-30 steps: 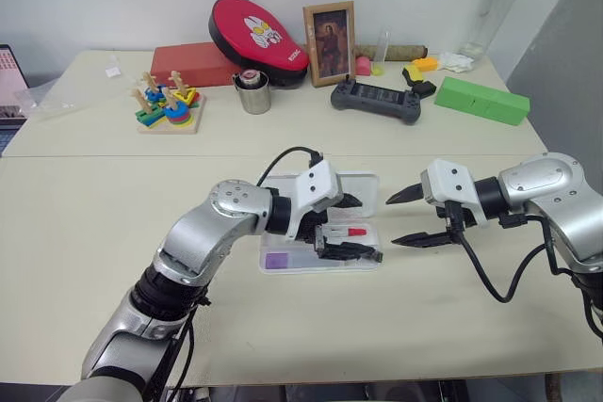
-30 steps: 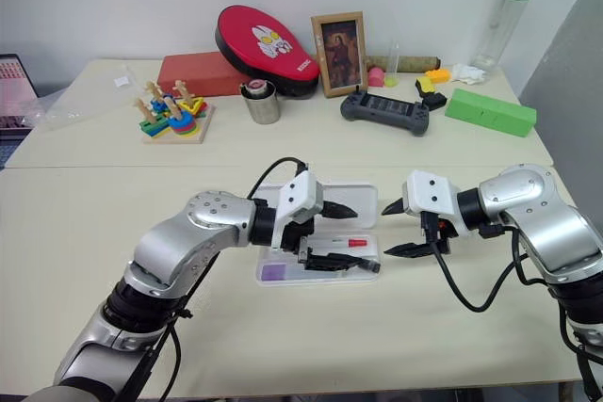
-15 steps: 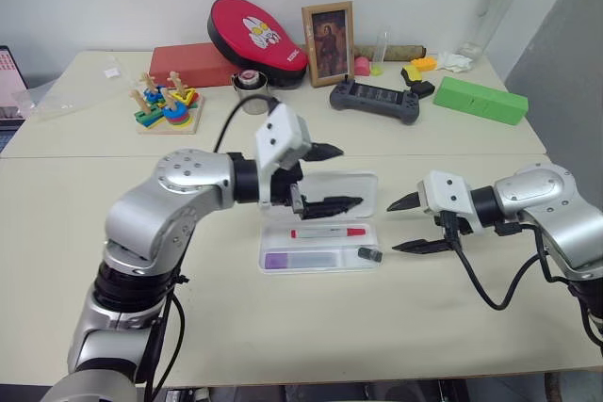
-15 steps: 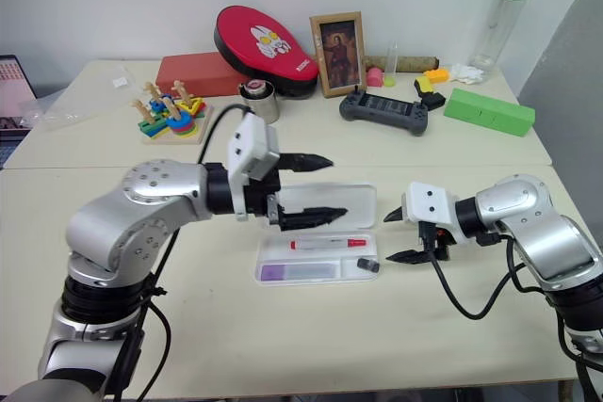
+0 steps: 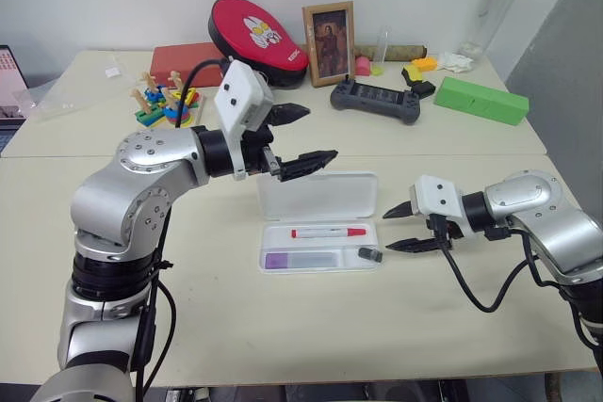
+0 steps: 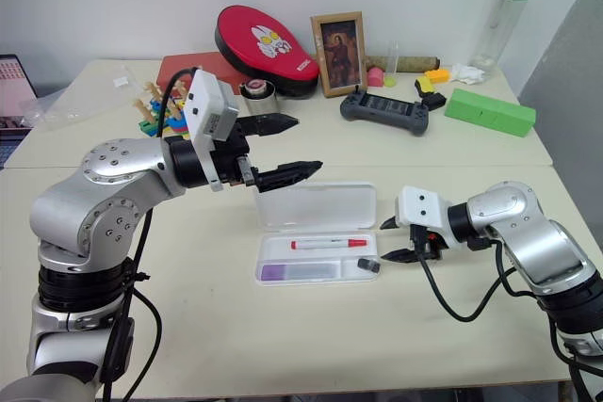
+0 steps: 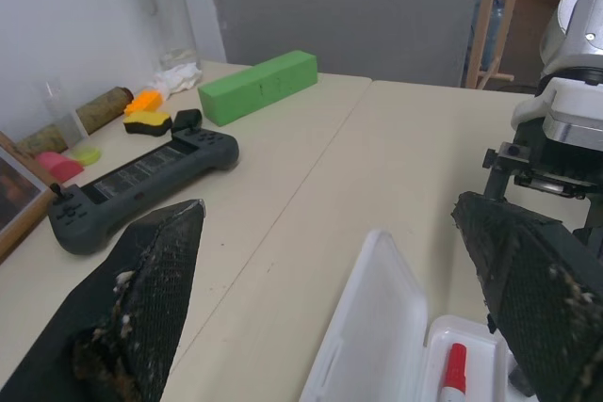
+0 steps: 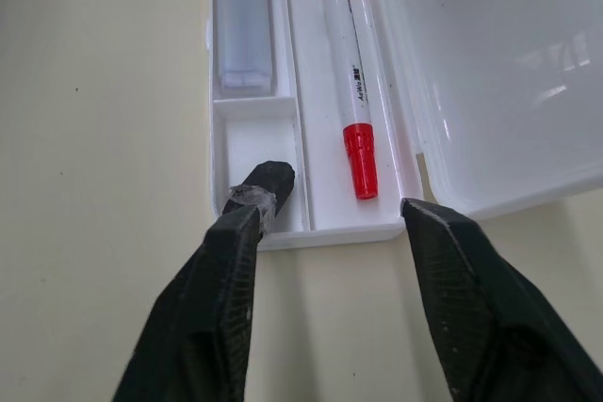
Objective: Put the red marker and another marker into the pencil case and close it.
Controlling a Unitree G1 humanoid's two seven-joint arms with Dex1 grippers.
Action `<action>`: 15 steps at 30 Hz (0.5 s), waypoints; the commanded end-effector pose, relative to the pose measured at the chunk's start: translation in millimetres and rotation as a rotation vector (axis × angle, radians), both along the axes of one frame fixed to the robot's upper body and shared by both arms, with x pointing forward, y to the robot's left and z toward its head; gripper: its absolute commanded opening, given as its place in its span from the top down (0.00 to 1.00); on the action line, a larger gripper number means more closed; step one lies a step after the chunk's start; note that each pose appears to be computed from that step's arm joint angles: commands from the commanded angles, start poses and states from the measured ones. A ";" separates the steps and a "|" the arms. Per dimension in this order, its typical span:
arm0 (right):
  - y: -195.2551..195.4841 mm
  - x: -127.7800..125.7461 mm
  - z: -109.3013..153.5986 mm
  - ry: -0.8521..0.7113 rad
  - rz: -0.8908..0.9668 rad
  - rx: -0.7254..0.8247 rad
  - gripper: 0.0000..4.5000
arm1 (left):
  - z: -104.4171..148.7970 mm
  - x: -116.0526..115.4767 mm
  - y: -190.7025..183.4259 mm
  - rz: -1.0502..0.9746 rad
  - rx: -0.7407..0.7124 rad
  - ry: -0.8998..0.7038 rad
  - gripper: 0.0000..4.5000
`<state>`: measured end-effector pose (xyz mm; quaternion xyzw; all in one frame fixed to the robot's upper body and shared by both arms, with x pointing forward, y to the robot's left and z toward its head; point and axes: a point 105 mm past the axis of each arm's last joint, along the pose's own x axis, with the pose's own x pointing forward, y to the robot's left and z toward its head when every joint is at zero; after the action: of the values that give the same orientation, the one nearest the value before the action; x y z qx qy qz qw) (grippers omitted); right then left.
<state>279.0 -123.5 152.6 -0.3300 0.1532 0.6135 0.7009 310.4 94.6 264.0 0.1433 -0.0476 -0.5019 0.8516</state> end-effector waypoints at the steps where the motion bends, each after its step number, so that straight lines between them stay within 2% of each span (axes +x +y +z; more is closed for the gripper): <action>1: 4.1 -5.9 9.7 -0.019 0.023 0.012 0.66 | 16.8 -0.1 7.8 0.028 -0.013 -0.072 0.00; 8: 4.6 -14.0 0.7 0.024 0.029 -0.007 0.99 | 19.7 2.8 14.2 0.061 -0.011 -0.086 0.00; 15: 1.8 -16.7 -13.0 0.050 0.026 -0.018 0.99 | 20.0 5.2 18.6 0.081 0.000 -0.094 0.00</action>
<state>264.4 -123.5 136.7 -0.3095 0.1854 0.6257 0.6917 316.9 108.4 267.9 0.1553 -0.0485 -0.4747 0.8650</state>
